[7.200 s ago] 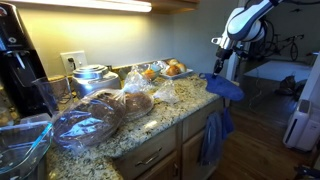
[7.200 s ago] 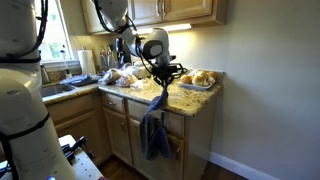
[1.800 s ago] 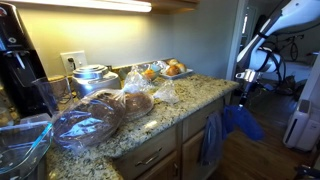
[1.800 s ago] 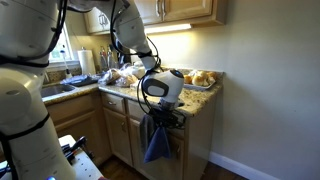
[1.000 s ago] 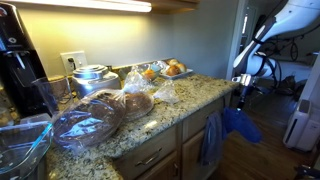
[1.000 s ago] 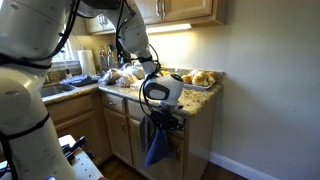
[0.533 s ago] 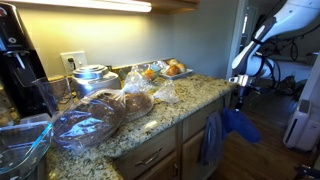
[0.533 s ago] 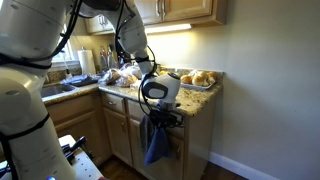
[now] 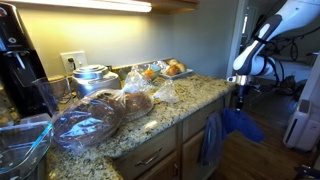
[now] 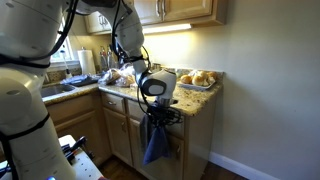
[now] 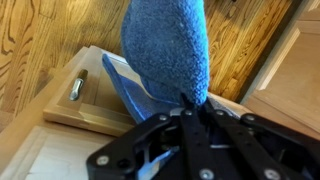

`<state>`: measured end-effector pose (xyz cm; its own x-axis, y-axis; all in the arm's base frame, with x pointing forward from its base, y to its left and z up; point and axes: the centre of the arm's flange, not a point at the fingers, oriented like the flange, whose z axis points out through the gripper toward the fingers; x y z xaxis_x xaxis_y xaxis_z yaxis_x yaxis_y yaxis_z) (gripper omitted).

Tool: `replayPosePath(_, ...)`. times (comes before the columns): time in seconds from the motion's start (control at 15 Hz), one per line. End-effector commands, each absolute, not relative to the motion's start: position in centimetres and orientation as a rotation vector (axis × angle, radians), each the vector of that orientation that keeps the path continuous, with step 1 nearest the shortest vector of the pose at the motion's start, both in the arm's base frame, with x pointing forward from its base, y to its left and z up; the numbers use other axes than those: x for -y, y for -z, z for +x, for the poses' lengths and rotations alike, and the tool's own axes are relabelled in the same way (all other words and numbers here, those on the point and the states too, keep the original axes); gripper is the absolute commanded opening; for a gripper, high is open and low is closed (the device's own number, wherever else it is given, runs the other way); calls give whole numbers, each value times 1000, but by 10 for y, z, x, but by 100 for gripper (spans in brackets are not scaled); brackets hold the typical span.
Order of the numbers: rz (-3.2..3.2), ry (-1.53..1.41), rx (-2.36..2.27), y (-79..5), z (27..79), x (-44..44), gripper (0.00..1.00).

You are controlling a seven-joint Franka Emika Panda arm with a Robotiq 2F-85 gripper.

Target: Remove the towel from the countertop and hang it on the right hook on the drawer

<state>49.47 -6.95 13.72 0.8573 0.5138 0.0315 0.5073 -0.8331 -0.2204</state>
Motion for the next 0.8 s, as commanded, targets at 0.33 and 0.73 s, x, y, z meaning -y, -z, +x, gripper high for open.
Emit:
replayPosePath(0.33, -2897, 16, 655, -180, 476, 48, 9)
replayPosePath(0.73, -2926, 4, 524, -158, 481, 55, 9)
